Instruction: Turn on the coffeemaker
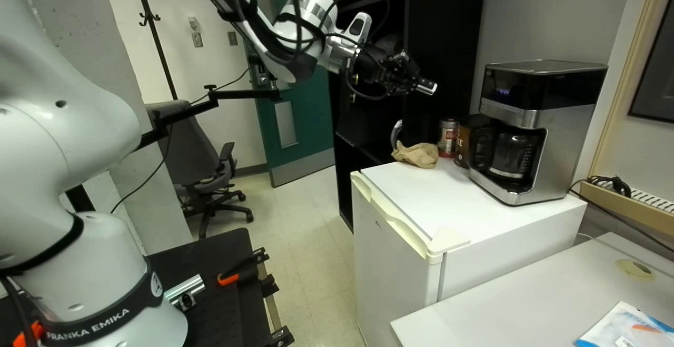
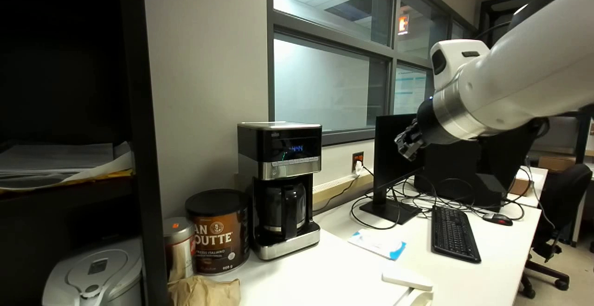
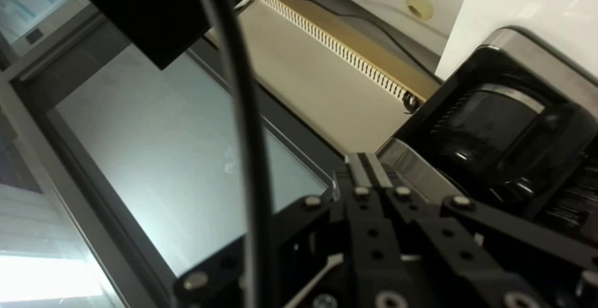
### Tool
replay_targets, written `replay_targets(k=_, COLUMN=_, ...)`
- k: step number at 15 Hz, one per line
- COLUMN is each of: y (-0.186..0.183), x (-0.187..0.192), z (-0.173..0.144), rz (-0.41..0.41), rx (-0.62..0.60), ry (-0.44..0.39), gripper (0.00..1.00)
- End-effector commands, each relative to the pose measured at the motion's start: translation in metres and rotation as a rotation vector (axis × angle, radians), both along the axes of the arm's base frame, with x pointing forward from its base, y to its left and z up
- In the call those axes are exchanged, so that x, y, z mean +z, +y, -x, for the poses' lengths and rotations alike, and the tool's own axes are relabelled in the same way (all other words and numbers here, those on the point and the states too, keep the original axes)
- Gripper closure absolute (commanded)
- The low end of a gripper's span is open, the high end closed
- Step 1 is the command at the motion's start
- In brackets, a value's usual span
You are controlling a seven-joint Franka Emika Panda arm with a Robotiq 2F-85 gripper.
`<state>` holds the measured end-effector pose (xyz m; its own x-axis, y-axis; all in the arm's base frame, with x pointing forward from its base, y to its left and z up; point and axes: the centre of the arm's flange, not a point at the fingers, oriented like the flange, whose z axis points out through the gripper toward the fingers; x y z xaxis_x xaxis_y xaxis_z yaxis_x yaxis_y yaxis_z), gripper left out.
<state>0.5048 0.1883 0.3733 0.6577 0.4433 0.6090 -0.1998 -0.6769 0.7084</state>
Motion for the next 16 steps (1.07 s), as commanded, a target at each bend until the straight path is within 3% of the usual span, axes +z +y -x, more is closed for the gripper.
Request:
replay_targets(k=1, y=0.023, x=-0.047, z=-0.066, rz=0.046, rx=-0.003, ry=-0.057, gripper=1.00)
replay_targets(k=8, y=0.052, x=-0.100, z=-0.120, rz=0.084, rx=0.011, ry=-0.066, gripper=1.00)
replay_targets(k=16, y=0.092, x=-0.114, z=-0.170, rz=0.094, rx=0.003, ry=-0.135, gripper=1.00)
